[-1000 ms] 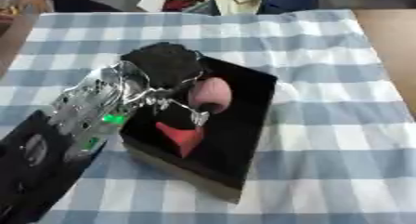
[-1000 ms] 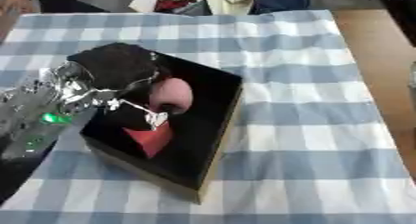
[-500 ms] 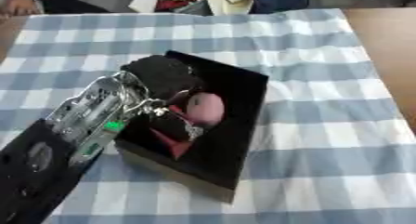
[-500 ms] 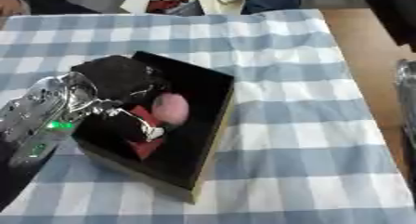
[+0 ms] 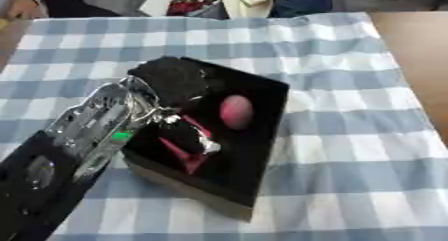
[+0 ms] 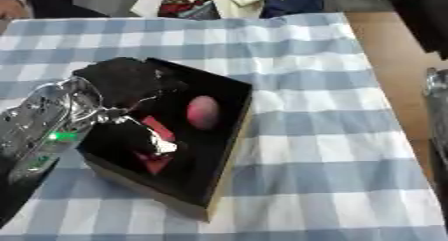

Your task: Pick up objects on the table and place them in the box.

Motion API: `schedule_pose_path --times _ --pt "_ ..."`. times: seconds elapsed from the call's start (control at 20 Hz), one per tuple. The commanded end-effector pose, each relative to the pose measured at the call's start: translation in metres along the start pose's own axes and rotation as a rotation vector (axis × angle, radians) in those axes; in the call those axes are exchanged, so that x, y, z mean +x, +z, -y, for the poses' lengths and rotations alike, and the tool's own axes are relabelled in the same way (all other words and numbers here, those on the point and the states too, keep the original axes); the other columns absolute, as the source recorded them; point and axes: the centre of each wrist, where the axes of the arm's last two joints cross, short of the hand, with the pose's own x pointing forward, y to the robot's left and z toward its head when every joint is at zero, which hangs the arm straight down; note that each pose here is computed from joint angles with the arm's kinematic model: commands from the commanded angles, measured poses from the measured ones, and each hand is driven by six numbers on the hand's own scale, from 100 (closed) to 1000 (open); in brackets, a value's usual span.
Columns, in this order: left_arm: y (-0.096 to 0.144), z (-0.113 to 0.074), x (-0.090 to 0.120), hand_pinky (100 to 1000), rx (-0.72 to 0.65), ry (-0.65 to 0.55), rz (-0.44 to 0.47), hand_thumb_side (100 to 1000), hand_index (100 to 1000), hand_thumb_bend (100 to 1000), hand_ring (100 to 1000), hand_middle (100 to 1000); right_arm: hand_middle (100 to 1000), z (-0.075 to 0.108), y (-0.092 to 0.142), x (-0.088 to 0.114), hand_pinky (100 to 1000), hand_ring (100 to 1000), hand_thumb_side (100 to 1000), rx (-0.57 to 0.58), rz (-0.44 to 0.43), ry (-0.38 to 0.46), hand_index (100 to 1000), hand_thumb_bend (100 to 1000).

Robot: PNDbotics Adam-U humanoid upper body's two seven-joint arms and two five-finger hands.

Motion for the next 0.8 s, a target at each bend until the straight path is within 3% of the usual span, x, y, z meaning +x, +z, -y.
schedule_pose_path --times 0.05,0.1,0.15,0.2,0.45,0.8 --pt "0.013 -0.019 -0.006 656 0.160 0.038 -0.053 978 942 372 858 817 783 0.006 -0.002 0.005 960 903 818 -0.022 0.022 0.015 831 100" --pt "0.017 -0.024 -0.008 596 0.223 0.066 -0.073 1000 916 235 831 789 783 0.006 -0.002 0.004 960 903 817 -0.023 0.022 0.015 831 100" --pt "0.022 -0.028 -0.009 568 0.291 0.093 -0.095 1000 912 213 824 785 783 0.006 -0.002 0.004 960 903 820 -0.024 0.022 0.014 831 100" --pt "0.027 -0.033 -0.011 533 0.364 0.131 -0.114 1000 887 106 800 754 783 0.006 -0.002 0.005 960 903 817 -0.024 0.023 0.013 831 100" --pt "0.048 -0.044 -0.025 443 0.714 0.479 -0.188 984 866 100 768 707 784 0.005 -0.003 0.006 959 903 813 -0.025 0.031 0.007 831 100" --pt "0.065 -0.027 -0.062 426 1.095 0.797 -0.327 987 852 113 750 676 784 0.003 -0.003 0.006 953 904 807 -0.023 0.041 0.003 832 100"
